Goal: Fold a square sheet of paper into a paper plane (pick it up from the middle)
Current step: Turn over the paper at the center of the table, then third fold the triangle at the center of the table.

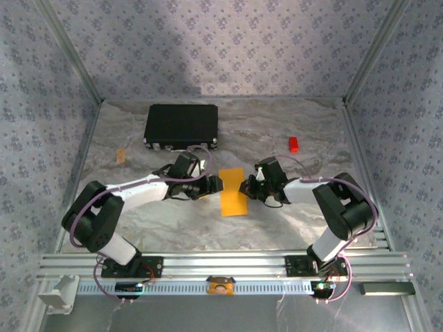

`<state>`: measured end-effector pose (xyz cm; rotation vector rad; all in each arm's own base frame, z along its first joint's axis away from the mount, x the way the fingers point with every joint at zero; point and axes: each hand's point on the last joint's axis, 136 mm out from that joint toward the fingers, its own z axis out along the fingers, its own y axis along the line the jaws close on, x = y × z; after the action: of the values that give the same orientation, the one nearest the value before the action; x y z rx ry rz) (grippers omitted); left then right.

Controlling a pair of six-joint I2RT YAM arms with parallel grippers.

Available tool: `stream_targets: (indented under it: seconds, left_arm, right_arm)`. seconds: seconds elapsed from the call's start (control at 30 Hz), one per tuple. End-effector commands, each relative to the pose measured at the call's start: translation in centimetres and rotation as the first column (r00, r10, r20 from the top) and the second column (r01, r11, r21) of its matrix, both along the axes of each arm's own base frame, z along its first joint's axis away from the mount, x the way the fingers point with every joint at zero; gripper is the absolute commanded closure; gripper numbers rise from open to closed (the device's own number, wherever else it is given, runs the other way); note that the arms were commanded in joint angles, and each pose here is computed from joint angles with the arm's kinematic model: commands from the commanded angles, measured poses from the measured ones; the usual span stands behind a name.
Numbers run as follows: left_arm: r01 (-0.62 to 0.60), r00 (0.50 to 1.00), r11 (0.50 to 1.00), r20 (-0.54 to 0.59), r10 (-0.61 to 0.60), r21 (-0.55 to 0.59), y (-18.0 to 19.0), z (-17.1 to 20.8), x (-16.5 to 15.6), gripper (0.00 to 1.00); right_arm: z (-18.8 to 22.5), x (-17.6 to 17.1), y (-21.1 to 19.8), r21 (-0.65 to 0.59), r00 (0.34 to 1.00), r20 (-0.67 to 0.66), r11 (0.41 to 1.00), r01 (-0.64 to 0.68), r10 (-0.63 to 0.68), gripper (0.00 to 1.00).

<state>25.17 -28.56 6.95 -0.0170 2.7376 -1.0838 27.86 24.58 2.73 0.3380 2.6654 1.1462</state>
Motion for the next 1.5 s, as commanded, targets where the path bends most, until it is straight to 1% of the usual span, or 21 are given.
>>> stream_targets:
  seconds: [0.0,0.07,0.17,0.3,0.4,0.6,0.77,1.0,1.17,1.33,1.47]
  left_arm:
    - [0.038,0.999,0.999,0.009,-0.038,-0.026,-1.2,0.4,0.6,0.28]
    - [0.042,0.999,0.999,-0.003,-0.042,-0.024,-1.4,0.2,0.6,0.29]
    - [0.045,0.999,0.999,-0.023,-0.045,-0.020,-1.7,-0.5,0.8,0.29]
    - [0.044,0.998,0.998,-0.039,-0.046,-0.047,-2.5,-1.0,1.2,0.33]
    - [0.044,0.997,0.998,-0.056,-0.046,-0.039,-2.6,-1.6,1.3,0.38]
    - [0.042,0.995,0.998,-0.093,-0.046,-0.049,-2.8,-2.5,0.8,0.43]
    - [0.044,0.992,0.998,-0.112,-0.050,-0.050,-3.2,-2.8,0.6,0.50]
    - [0.053,0.988,0.998,-0.145,-0.056,-0.026,-3.5,-3.8,0.1,0.52]
    - [0.070,0.988,0.996,-0.137,-0.077,-0.056,-4.4,-3.4,0.0,0.56]
    - [0.066,0.988,0.997,-0.133,-0.072,-0.045,-4.4,-3.5,-0.1,0.60]
    - [0.060,0.990,0.997,-0.124,-0.065,-0.041,-4.3,-3.3,0.0,0.61]
  right_arm:
    - [-2.7,-1.9,-1.4,-0.055,0.997,-0.082,0.998,-0.005,0.001,0.95]
    - [-3.3,-2.5,-1.5,-0.044,0.994,-0.106,0.999,-0.007,0.003,0.95]
    - [-4.1,-2.9,-2.3,-0.072,0.990,-0.136,0.997,0.009,-0.019,0.95]
    - [-3.8,-2.7,-2.0,-0.055,0.990,-0.138,0.998,0.000,-0.008,0.96]
    - [-4.0,-2.9,-2.3,-0.071,0.989,-0.144,0.997,0.010,-0.020,0.97]
    - [-4.2,-2.8,-2.5,-0.078,0.989,-0.144,0.997,0.018,-0.029,0.97]
    - [-4.4,-2.9,-2.6,-0.083,0.989,-0.142,0.996,0.020,-0.032,0.96]
    - [-4.7,-3.1,-2.9,-0.090,0.989,-0.145,0.996,0.026,-0.038,0.96]
    - [-4.6,-3.1,-2.8,-0.084,0.990,-0.139,0.996,0.026,-0.038,0.96]
    - [-4.3,-3.0,-2.7,-0.072,0.992,-0.123,0.997,0.030,-0.039,0.96]
    - [-4.4,-3.0,-2.8,-0.075,0.991,-0.128,0.997,0.030,-0.040,0.96]
